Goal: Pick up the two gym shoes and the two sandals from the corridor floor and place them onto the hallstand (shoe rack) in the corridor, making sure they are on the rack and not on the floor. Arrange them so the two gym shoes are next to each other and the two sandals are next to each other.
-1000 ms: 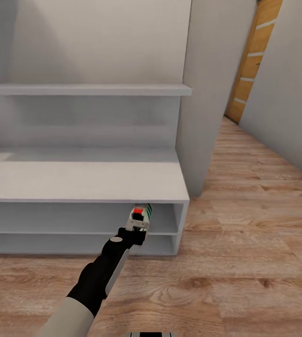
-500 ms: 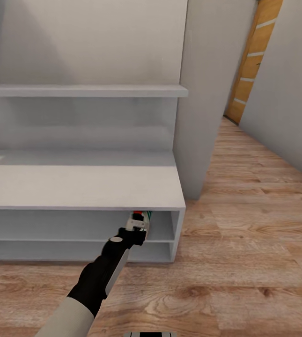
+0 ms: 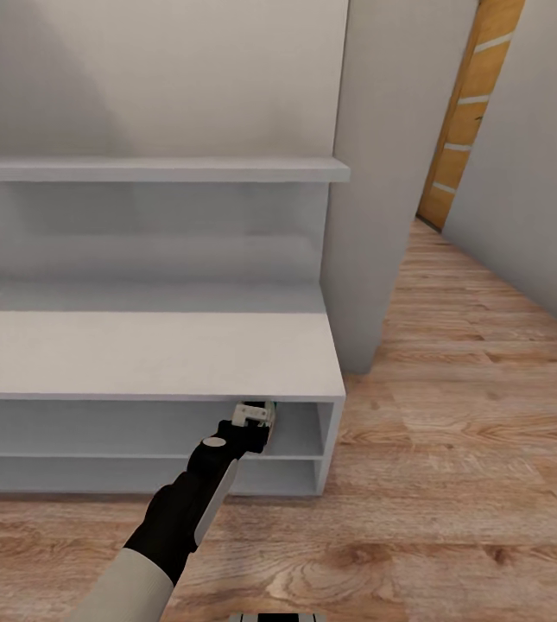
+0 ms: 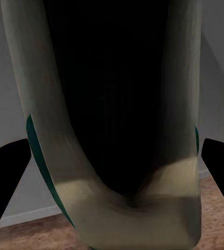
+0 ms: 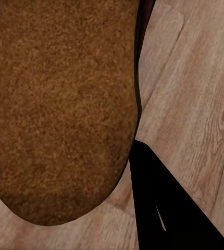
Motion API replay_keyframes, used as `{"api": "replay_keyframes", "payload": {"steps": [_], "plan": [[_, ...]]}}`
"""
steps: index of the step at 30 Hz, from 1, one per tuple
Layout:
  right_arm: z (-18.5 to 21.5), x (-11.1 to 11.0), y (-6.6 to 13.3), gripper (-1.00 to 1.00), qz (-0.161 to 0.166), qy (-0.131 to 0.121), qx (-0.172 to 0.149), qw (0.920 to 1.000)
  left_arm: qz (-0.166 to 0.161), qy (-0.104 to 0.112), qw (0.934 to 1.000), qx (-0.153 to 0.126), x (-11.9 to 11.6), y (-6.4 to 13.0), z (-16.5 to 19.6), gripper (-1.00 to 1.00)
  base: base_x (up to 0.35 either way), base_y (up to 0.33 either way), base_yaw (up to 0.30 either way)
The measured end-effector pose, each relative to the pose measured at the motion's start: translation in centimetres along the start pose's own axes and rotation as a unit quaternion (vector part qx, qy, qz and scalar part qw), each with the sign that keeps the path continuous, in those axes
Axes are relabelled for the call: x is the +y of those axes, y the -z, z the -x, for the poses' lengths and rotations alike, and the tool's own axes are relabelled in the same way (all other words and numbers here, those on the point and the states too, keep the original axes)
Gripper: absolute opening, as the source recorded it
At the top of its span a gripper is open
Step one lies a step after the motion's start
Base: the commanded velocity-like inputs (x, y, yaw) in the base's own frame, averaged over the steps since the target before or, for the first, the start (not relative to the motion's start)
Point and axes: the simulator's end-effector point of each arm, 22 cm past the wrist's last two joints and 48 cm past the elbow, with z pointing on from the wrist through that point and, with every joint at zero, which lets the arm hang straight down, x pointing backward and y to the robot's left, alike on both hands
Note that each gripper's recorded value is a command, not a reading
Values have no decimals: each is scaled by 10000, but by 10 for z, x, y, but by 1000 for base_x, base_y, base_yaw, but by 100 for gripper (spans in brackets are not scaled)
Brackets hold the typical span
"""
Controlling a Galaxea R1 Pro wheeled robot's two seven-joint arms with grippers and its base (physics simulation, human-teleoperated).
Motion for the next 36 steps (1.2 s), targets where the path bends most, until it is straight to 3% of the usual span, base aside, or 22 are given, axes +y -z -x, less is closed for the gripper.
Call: {"api": "replay_keyframes", "payload": {"steps": [24, 36], "plan": [[-13, 2, -12, -100, -161, 199, 123, 9996, -37, 58, 9996, 280, 0, -20, -31, -100, 0, 0, 0], [-13, 2, -11, -100, -163, 201, 122, 9996, -34, 57, 9996, 278, 0, -20, -30, -100, 0, 0, 0]]}}
